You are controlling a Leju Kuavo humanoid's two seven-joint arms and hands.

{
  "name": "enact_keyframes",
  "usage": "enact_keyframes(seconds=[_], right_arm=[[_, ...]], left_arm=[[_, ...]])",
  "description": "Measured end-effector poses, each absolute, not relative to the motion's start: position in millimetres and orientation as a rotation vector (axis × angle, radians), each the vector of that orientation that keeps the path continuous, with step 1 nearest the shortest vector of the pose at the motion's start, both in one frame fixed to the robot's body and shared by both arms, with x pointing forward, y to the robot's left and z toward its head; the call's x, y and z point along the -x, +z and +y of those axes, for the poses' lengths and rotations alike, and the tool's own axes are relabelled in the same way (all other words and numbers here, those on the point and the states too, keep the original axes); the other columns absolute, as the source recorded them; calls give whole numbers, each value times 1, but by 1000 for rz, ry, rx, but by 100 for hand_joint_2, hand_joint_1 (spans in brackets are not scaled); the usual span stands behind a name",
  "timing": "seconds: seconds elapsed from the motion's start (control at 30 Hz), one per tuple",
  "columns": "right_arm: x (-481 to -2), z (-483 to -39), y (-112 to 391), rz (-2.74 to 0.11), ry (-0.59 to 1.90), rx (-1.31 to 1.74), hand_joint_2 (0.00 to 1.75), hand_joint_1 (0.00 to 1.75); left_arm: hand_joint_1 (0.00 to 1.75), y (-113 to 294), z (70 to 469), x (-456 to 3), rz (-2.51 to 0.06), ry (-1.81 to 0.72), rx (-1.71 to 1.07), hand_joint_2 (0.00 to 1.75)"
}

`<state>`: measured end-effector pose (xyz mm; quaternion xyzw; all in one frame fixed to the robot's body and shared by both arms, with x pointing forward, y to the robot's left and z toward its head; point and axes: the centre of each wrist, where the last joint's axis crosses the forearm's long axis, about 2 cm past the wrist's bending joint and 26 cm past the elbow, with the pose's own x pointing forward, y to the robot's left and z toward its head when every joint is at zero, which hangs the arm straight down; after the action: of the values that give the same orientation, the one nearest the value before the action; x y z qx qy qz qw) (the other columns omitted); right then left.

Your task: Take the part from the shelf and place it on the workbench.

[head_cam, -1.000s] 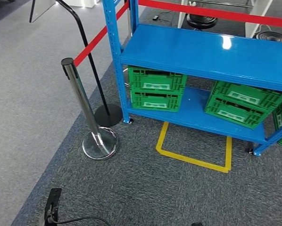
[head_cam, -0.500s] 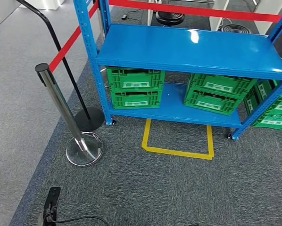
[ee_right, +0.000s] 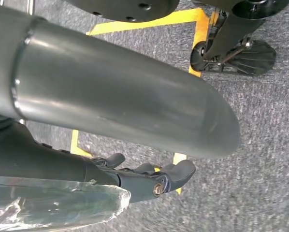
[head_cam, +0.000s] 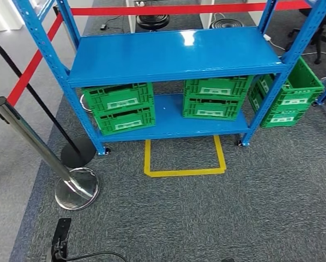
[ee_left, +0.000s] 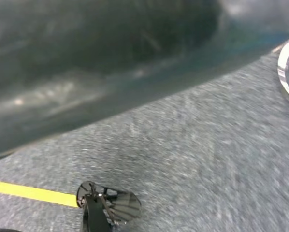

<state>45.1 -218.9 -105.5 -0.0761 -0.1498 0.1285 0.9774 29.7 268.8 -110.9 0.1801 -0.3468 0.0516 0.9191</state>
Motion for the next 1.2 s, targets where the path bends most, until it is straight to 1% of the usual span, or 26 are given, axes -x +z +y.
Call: enact_keyframes(seconds=[0.27, 1.2], right_arm=[[-42, -219, -106, -297, 262, 152, 0, 0], [-46, -219, -105, -314, 313, 167, 0, 0]], left_arm=[[0, -111, 270, -31, -762, 122, -350, 0], [0, -112, 277, -31, -788, 103, -332, 0]])
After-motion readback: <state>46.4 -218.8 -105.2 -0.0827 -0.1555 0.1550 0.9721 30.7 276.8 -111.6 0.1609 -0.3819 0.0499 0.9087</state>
